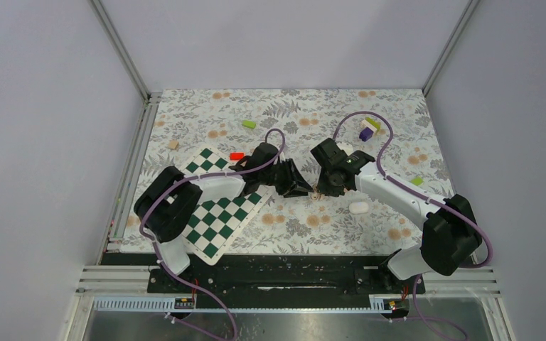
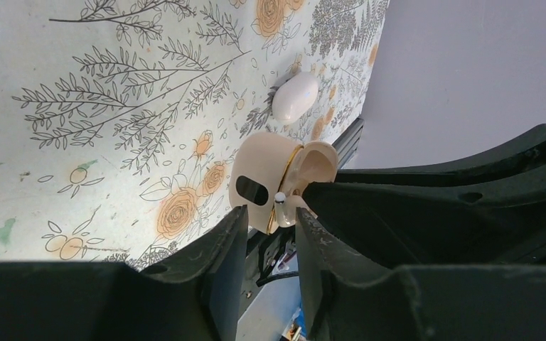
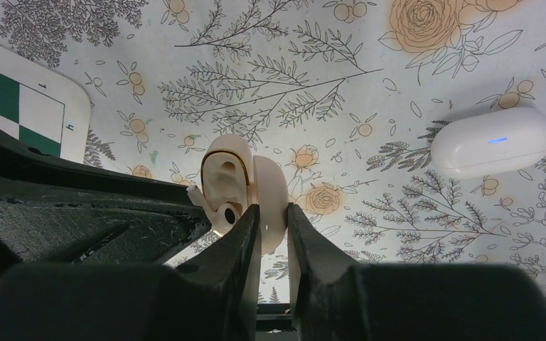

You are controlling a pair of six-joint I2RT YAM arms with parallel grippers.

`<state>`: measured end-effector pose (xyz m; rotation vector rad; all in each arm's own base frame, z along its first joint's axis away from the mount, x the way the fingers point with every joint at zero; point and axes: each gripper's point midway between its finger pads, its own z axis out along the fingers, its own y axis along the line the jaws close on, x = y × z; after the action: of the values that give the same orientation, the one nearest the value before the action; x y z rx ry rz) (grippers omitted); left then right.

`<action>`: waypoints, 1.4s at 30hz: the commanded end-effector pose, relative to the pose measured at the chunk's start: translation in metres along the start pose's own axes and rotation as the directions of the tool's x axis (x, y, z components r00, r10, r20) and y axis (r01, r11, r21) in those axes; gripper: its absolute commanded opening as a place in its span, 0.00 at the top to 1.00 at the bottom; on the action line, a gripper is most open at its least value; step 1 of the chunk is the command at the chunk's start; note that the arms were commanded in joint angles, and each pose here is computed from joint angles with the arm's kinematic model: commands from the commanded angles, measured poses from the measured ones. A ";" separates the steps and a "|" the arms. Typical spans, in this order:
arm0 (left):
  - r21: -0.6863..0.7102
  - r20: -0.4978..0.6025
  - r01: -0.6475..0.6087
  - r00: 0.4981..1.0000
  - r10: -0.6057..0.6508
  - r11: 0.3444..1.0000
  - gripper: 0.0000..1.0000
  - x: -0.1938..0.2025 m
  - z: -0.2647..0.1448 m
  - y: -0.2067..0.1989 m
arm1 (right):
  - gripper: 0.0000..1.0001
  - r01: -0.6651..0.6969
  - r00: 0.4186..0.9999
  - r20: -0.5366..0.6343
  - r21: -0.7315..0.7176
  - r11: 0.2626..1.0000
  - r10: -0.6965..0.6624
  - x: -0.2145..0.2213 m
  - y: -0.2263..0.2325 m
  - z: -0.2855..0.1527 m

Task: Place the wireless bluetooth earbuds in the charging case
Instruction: Adjust the left earbud at the center of the board.

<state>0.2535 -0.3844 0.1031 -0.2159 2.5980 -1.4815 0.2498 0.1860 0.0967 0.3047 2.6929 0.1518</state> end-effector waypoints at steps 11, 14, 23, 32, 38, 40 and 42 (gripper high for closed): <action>0.099 0.005 -0.061 0.998 0.061 0.993 0.90 -0.006 0.002 -0.032 | 1.00 -0.002 1.000 0.031 -0.041 0.999 0.004 -0.006 0.009 -0.009; 0.102 0.006 -0.067 0.998 0.067 0.993 0.91 -0.005 -0.001 -0.034 | 1.00 0.000 1.000 0.028 -0.034 0.999 0.001 -0.004 0.007 -0.007; 0.112 0.005 -0.117 0.993 0.118 0.987 0.95 -0.001 -0.017 -0.048 | 1.00 0.034 0.999 0.027 0.009 0.999 -0.034 -0.001 -0.004 0.000; 0.038 -0.067 -0.179 0.981 0.181 0.983 1.00 0.001 -0.019 -0.027 | 1.00 0.045 0.999 0.017 0.027 0.999 -0.046 0.006 -0.012 0.004; -0.213 -0.197 -0.266 0.954 0.225 0.940 1.00 -0.009 -0.014 0.039 | 1.00 0.062 0.998 0.003 0.036 0.997 -0.062 0.017 -0.023 0.008; -0.266 -0.218 -0.310 0.942 0.256 0.913 0.98 -0.015 -0.012 0.050 | 1.00 0.066 0.998 0.001 0.038 0.997 -0.066 0.019 -0.026 0.007; -0.307 -0.248 -0.343 0.930 0.273 0.888 0.95 -0.019 -0.010 0.062 | 1.00 0.071 0.997 -0.002 0.035 0.997 -0.071 0.021 -0.028 0.006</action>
<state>0.2703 -0.3625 0.0820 0.1560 2.7624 -1.1960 0.2274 0.1661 0.0675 0.2440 2.7520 0.0672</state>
